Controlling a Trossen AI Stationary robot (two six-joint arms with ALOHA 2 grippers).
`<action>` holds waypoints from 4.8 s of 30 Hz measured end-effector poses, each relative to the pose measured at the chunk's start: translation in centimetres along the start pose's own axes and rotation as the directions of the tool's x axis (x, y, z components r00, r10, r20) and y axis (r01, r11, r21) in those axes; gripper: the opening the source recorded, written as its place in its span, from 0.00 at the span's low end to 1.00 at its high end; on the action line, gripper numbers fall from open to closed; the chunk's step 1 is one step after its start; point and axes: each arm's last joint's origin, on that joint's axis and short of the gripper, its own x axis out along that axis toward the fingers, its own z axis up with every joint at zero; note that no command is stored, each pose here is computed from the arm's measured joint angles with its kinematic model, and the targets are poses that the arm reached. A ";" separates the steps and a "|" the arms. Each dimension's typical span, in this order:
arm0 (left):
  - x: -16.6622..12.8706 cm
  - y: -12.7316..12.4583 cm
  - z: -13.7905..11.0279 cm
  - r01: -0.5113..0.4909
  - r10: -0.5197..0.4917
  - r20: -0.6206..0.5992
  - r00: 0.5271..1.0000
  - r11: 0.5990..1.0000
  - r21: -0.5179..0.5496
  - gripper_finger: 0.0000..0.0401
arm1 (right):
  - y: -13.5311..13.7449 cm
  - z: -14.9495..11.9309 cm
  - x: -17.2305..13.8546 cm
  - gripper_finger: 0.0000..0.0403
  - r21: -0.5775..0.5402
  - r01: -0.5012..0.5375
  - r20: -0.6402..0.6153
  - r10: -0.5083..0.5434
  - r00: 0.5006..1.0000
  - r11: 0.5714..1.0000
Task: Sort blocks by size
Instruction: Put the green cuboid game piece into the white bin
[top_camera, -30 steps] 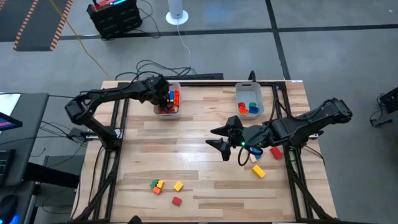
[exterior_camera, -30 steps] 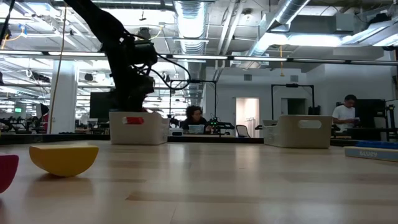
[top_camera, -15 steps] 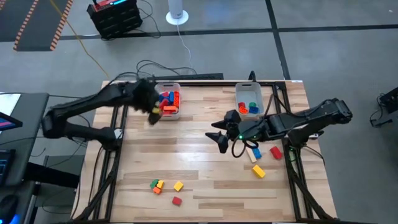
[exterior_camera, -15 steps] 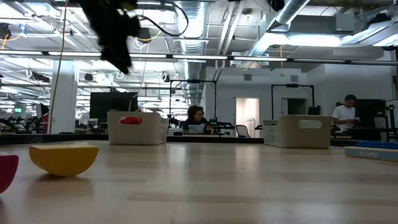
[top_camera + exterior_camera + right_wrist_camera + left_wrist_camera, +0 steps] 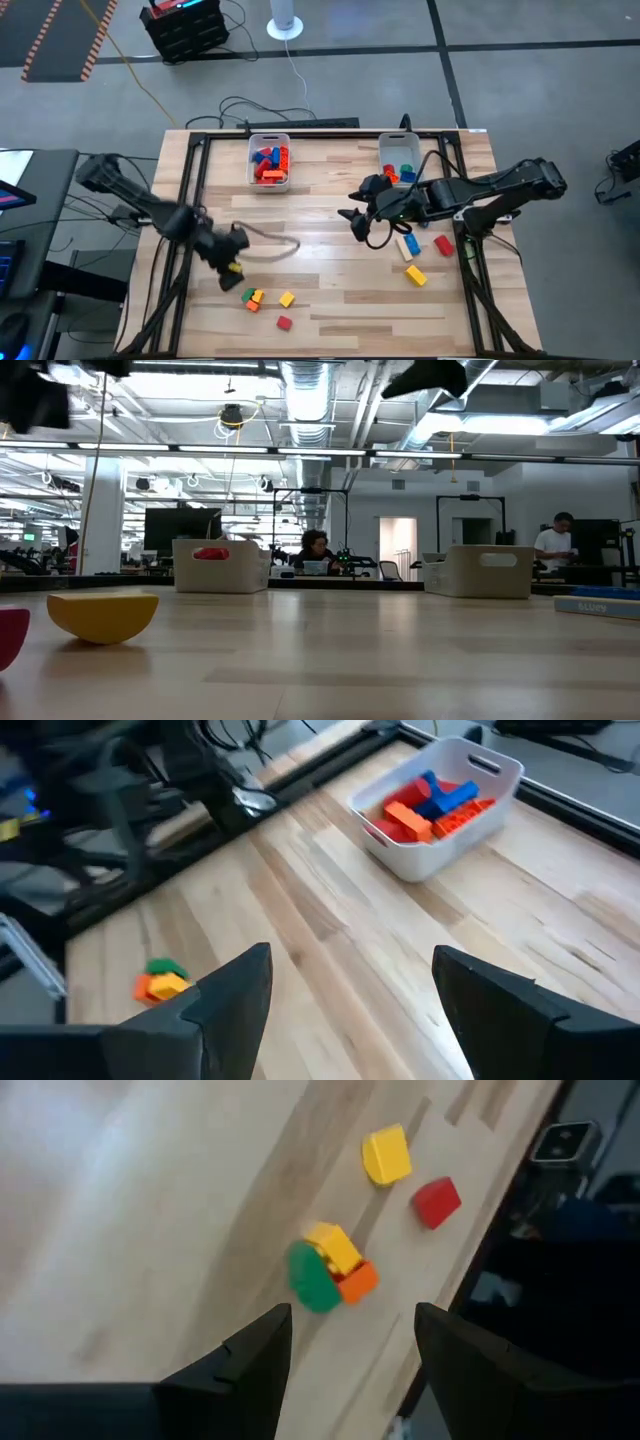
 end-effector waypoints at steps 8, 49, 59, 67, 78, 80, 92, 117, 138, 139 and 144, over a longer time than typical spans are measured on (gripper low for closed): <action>6.4 -2.8 -1.9 -0.120 0.115 -0.034 0.993 0.961 -0.249 0.51 | -0.6 -0.2 -0.1 0.75 -0.126 0.000 -0.061 -0.008 0.998 0.992; 13.7 -6.5 -1.0 -0.602 0.580 -0.186 0.793 0.793 -0.090 0.51 | -3.5 1.7 -7.5 0.75 -0.189 -0.049 0.002 0.050 0.999 0.981; 14.5 -5.1 -1.5 -0.632 0.615 -0.180 0.767 0.774 -0.047 0.51 | -3.3 1.5 -7.6 0.75 -0.165 -0.059 -0.001 0.060 0.998 0.985; 14.9 -3.3 -1.4 -0.671 0.665 -0.196 0.721 0.740 0.040 0.51 | -3.3 1.5 -7.6 0.75 -0.163 -0.059 -0.001 0.060 0.998 0.985; 9.5 -4.0 -0.6 -0.524 0.538 -0.149 0.830 0.842 0.124 0.51 | -3.3 1.6 -7.6 0.75 -0.161 -0.057 0.000 0.057 0.998 0.985; 8.2 -4.5 -0.8 -0.449 0.457 -0.150 0.877 0.889 0.090 0.51 | -3.4 1.6 -7.6 0.75 -0.159 -0.053 0.001 0.054 0.999 0.986; 7.2 -3.4 -6.6 -0.162 0.190 -0.031 0.981 0.727 -0.667 0.52 | -3.1 1.7 -7.6 0.75 -0.173 -0.032 0.039 0.040 0.998 0.984; 12.2 -1.9 -4.1 -0.334 0.317 -0.155 0.936 0.654 -0.679 0.58 | -3.4 1.8 -7.4 0.75 -0.253 -0.008 0.035 0.017 0.999 0.968; 13.9 -0.2 -4.5 -0.277 0.241 -0.151 0.959 0.675 -0.684 0.38 | -3.5 1.8 -7.4 0.75 -0.259 -0.007 0.035 0.017 0.999 0.966; 13.9 -0.2 -4.5 -0.277 0.245 -0.146 0.958 0.679 -0.680 0.35 | -3.5 1.8 -7.4 0.75 -0.255 -0.007 0.035 0.017 0.999 0.967; 13.9 -0.1 -4.4 -0.261 0.267 -0.097 0.959 0.697 -0.668 0.20 | -3.5 1.8 -7.4 0.75 -0.243 -0.007 0.035 0.016 0.999 0.970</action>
